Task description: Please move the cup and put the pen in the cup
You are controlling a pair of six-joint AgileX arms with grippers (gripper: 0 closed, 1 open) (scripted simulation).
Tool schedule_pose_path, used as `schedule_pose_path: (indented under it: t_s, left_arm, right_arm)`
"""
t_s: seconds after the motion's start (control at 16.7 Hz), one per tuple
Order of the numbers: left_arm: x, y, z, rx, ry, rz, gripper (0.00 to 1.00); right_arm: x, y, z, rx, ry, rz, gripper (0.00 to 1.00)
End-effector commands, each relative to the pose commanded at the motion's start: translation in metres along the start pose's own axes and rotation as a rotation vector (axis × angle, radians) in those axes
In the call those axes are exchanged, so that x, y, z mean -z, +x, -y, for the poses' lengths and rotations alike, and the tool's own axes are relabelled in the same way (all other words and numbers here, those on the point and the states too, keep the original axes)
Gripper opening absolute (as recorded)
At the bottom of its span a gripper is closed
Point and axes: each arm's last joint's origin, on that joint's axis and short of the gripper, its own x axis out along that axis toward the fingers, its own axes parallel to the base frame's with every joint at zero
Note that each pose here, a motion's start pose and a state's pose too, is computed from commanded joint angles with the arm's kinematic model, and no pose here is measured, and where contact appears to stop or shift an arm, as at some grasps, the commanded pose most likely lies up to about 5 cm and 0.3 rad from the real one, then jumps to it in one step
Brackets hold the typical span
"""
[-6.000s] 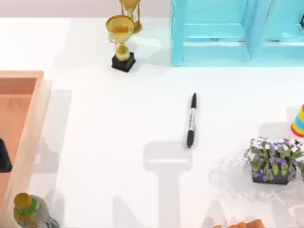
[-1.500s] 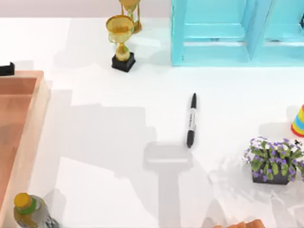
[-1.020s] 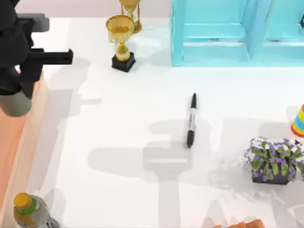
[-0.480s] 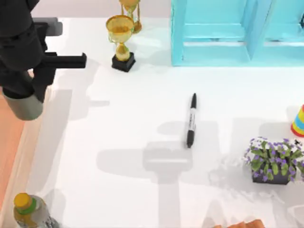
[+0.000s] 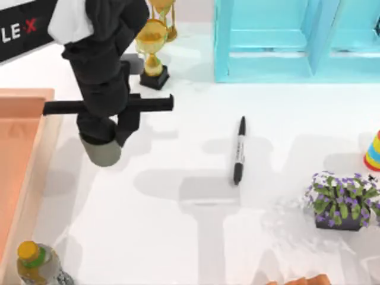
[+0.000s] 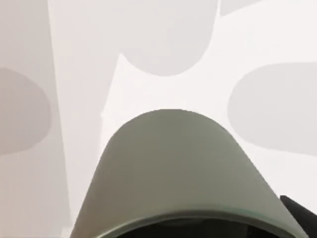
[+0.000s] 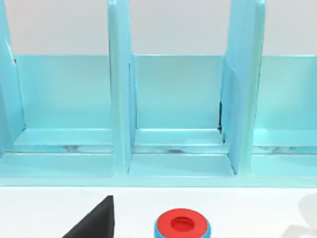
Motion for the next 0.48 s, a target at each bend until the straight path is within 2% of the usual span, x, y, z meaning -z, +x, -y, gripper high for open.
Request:
schedule_pose_path:
  t_s: [0.24,0.48]
  left_arm:
    - [-0.001,0.0,-0.002,0.0,-0.006,0.0,0.0]
    - [-0.001,0.027,-0.004,0.002,-0.001,0.003,0.0]
  right_arm:
    - [0.0,0.0,0.0,0.0,0.0,0.0,1.0]
    - [0.0,0.0,0.0,0.0,0.0,0.0,1.0]
